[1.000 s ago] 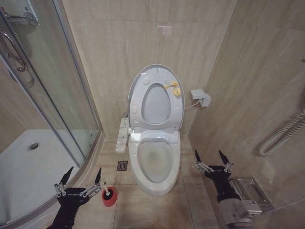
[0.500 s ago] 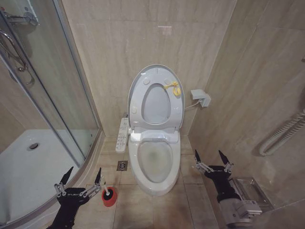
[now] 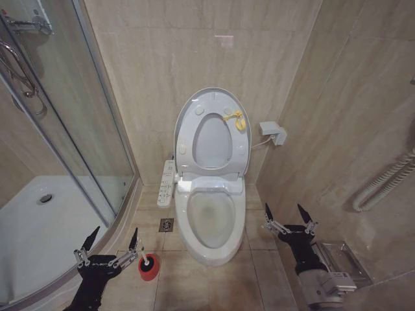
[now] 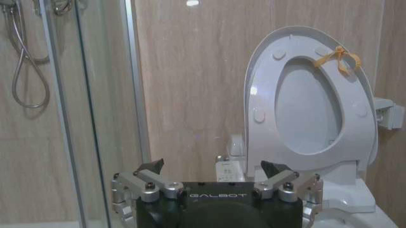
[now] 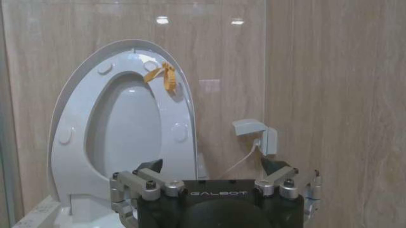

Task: Open the toilet lid, clean the toilet bowl with a toilet brush, close the toilet lid, and flush.

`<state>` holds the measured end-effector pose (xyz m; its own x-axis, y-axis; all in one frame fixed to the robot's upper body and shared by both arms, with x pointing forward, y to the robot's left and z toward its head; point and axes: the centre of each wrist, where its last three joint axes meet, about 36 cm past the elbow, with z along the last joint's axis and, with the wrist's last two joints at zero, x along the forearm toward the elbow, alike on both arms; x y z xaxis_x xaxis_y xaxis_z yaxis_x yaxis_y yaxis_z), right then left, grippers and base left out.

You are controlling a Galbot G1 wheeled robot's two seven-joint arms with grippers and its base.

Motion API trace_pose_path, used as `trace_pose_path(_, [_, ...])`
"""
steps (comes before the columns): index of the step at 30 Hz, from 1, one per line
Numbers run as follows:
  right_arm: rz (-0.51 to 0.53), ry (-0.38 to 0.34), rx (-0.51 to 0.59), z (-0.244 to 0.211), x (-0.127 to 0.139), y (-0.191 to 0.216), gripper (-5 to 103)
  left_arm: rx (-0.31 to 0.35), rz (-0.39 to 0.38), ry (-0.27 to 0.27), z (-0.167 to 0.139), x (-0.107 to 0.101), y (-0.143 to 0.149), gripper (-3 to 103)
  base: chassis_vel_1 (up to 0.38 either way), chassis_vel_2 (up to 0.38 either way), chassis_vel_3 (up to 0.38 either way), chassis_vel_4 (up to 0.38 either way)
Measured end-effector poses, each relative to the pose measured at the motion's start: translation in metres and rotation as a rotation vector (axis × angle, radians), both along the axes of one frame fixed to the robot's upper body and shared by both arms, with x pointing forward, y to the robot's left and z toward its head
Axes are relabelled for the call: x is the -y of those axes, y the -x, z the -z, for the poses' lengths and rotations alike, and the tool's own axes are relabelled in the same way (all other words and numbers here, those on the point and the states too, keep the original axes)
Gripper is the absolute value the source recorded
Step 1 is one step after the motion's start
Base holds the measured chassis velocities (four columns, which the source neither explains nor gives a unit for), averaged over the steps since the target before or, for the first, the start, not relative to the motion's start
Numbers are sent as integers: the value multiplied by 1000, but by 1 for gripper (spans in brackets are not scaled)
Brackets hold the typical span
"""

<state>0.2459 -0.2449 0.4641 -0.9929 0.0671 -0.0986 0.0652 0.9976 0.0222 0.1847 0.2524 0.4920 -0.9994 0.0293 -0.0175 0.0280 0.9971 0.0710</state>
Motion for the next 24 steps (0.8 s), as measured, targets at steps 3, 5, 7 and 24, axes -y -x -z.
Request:
trace_pose_path(3, [0,0,0,0,0,0,100,0,0,0,0,0,0,100,0,0,0,0])
trace_pose_path(5, [0,0,0,0,0,0,100,0,0,0,0,0,0,100,0,0,0,0])
trace_pose_path(7, [0,0,0,0,0,0,100,0,0,0,0,0,0,100,0,0,0,0])
trace_pose_path(24, [0,0,0,0,0,0,100,0,0,0,0,0,0,100,0,0,0,0])
